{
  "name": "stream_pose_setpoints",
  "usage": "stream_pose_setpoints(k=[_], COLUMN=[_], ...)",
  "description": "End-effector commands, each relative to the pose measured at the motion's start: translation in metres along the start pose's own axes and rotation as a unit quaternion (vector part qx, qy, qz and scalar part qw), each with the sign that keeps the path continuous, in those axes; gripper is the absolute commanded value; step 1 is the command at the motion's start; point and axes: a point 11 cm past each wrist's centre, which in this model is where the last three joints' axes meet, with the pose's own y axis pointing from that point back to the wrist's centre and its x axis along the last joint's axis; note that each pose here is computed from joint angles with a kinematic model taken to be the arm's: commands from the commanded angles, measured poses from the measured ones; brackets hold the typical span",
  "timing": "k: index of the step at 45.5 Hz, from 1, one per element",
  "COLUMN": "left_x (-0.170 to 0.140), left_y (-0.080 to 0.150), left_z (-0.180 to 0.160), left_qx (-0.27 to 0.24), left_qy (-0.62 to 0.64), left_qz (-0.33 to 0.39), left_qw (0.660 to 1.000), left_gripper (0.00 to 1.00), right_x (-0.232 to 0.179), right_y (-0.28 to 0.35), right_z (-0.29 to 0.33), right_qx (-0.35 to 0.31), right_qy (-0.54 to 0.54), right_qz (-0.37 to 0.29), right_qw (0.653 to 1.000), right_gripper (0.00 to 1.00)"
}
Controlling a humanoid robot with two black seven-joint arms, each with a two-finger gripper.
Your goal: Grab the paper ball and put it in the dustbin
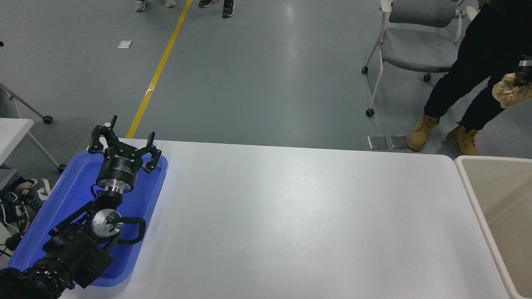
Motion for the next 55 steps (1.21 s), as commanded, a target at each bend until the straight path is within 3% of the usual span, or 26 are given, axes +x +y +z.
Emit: stream_pose_setpoints(k=[1,12,26,35,55], left_x=[0.000,0.000,0.000,0.000,-0.001], left_y=[0.000,0.000,0.000,0.000,-0.001], left_z=[0.000,0.000,0.000,0.000,0.000], left_qx=[0.000,0.000,0.000,0.000,0.000], left_qy=[0.000,0.000,0.000,0.000,0.000], left_qz=[0.000,0.001,0.000,0.000,-0.001], left_qw=[1.000,1.000,1.000,1.000,1.000], left_gripper=[1.00,1.00,1.00,1.00,1.00], right_x=[0.001,-0.013,-0.080,-0.128,-0.229], right_y=[-0.016,-0.057,-0.100,-0.119,-0.163], right_z=[0.030,0.112,0.178,0.203,0.200], right_qx=[-0.043,-0.146,-0.214,-0.233,-0.224], right_qy=[-0.008,-0.032,-0.050,-0.069,-0.109], right_qz=[0.010,0.046,0.075,0.101,0.090], right_qw=[0.999,0.988,0.973,0.965,0.964], right_gripper=[0.00,0.00,0.00,0.00,0.00])
